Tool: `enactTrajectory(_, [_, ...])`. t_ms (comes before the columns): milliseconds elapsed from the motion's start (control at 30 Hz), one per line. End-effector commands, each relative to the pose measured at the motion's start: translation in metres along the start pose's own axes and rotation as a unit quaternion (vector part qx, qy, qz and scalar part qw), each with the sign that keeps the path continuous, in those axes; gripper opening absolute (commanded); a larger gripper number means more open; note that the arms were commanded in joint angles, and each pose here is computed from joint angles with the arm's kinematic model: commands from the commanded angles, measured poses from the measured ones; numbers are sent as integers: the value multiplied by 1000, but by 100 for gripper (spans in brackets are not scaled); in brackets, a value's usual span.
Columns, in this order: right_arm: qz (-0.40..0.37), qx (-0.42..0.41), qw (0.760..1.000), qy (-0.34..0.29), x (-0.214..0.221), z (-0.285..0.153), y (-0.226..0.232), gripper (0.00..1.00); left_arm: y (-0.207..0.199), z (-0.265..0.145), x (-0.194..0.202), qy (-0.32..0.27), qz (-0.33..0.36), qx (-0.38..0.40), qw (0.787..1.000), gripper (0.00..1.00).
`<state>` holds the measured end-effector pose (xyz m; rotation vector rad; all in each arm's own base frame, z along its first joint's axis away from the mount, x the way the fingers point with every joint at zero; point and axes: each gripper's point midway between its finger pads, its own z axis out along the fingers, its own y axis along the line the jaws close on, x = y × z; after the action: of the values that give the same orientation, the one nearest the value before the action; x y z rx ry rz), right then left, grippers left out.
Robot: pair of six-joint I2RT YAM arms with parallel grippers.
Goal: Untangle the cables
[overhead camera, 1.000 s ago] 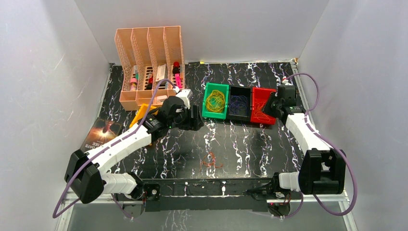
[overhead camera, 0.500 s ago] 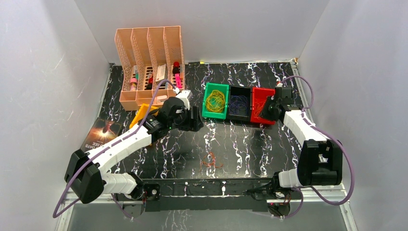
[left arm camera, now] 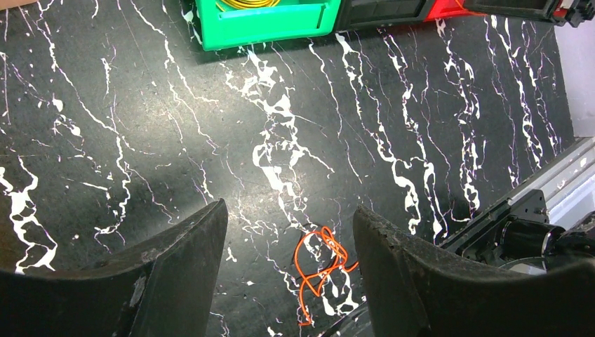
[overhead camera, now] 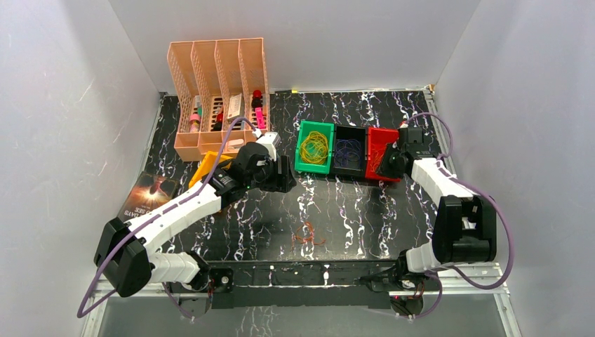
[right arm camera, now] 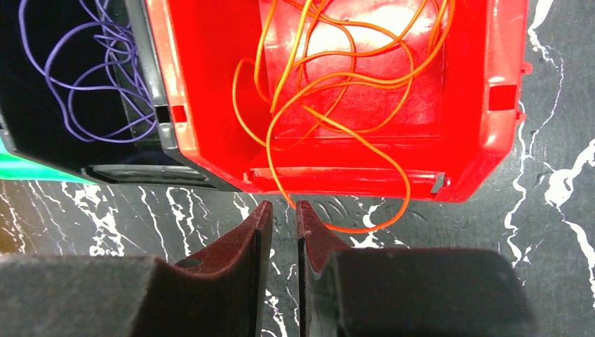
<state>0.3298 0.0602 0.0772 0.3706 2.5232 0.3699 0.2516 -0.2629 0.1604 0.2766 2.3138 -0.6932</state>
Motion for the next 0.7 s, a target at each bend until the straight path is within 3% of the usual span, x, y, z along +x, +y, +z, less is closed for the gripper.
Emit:
enactTrajectory(0, [-14, -11, 1000, -15, -18, 1, 9, 27, -2, -5, -6, -11, -2, 2, 1000, 65])
enactTrajectory(667, [-30, -44, 999, -9, -21, 1, 21, 31, 0, -9, -6, -13, -3, -2, 1000, 65])
